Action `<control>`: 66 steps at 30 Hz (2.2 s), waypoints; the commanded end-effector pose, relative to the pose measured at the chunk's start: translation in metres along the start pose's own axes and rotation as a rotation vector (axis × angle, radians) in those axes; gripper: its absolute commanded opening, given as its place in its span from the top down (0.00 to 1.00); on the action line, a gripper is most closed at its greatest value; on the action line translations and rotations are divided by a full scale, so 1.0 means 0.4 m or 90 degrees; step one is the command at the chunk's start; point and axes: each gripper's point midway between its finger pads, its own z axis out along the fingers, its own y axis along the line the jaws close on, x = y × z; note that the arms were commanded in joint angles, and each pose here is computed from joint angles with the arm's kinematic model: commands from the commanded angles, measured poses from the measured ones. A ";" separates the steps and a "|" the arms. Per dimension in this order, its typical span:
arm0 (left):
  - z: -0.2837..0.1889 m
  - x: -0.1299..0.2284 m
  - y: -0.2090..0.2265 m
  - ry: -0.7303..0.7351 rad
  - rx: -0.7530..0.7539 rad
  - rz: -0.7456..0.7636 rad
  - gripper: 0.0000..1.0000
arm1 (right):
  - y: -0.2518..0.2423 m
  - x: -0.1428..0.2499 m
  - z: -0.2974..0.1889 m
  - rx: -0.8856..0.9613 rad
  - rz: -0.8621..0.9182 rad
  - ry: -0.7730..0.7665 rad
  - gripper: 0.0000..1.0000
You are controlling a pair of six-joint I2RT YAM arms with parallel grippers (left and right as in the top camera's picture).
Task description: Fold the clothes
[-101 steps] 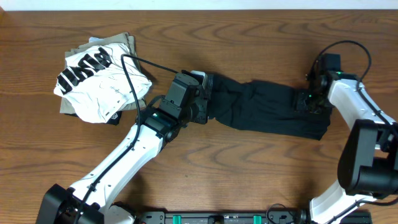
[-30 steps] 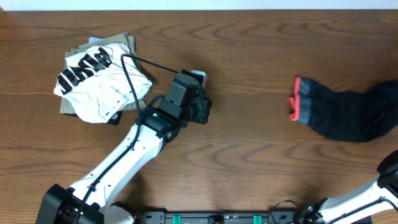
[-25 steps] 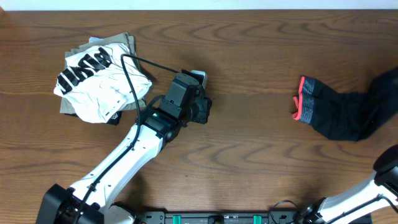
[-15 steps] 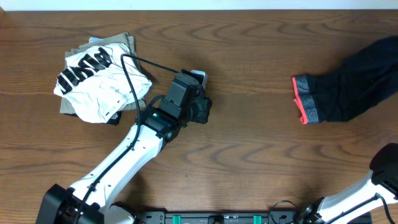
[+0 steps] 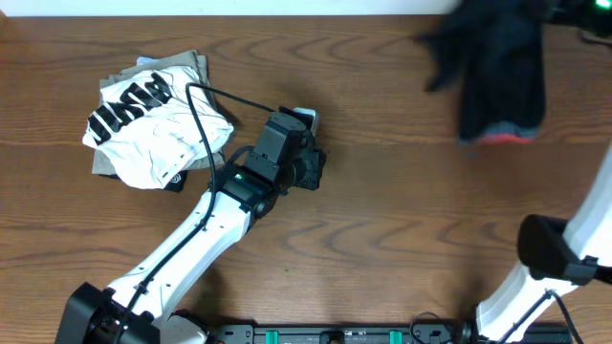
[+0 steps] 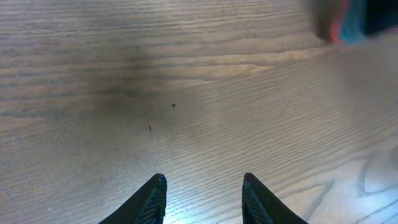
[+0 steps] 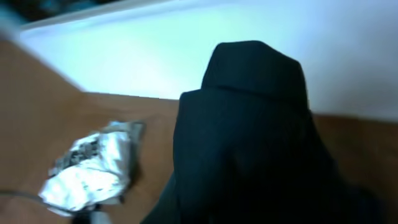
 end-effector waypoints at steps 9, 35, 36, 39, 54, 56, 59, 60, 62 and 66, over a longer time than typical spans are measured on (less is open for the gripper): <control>-0.010 -0.021 0.001 -0.011 -0.006 0.005 0.60 | 0.360 -0.013 0.061 -0.144 -0.061 -0.055 0.99; -0.010 -0.004 0.007 0.005 -0.012 0.003 0.60 | -0.216 0.463 0.129 0.301 0.091 0.418 0.99; -0.010 -0.004 0.007 0.005 -0.012 0.003 0.60 | -0.218 0.461 0.131 0.298 0.082 0.417 0.99; -0.010 -0.005 0.008 0.005 -0.013 0.003 0.60 | -0.219 0.447 0.138 0.294 0.070 0.402 0.99; -0.034 -0.054 0.155 -0.026 -0.066 -0.102 0.59 | -0.112 0.411 0.226 0.219 -0.009 0.348 0.99; -0.038 -0.058 0.174 -0.028 -0.074 -0.112 0.59 | -0.060 0.396 0.254 0.167 -0.018 0.326 0.99; -0.042 -0.062 0.190 -0.032 -0.081 -0.119 0.59 | 0.038 0.365 0.290 0.070 -0.035 0.286 0.99; -0.042 -0.062 0.192 -0.032 -0.082 -0.121 0.59 | 0.083 0.348 0.301 0.033 -0.037 0.266 0.99; -0.042 -0.062 0.192 -0.033 -0.082 -0.121 0.59 | 0.150 0.323 0.310 -0.025 -0.052 0.238 0.99; -0.046 -0.067 0.213 -0.040 -0.105 -0.124 0.59 | 0.289 0.265 0.310 -0.124 -0.081 0.173 0.99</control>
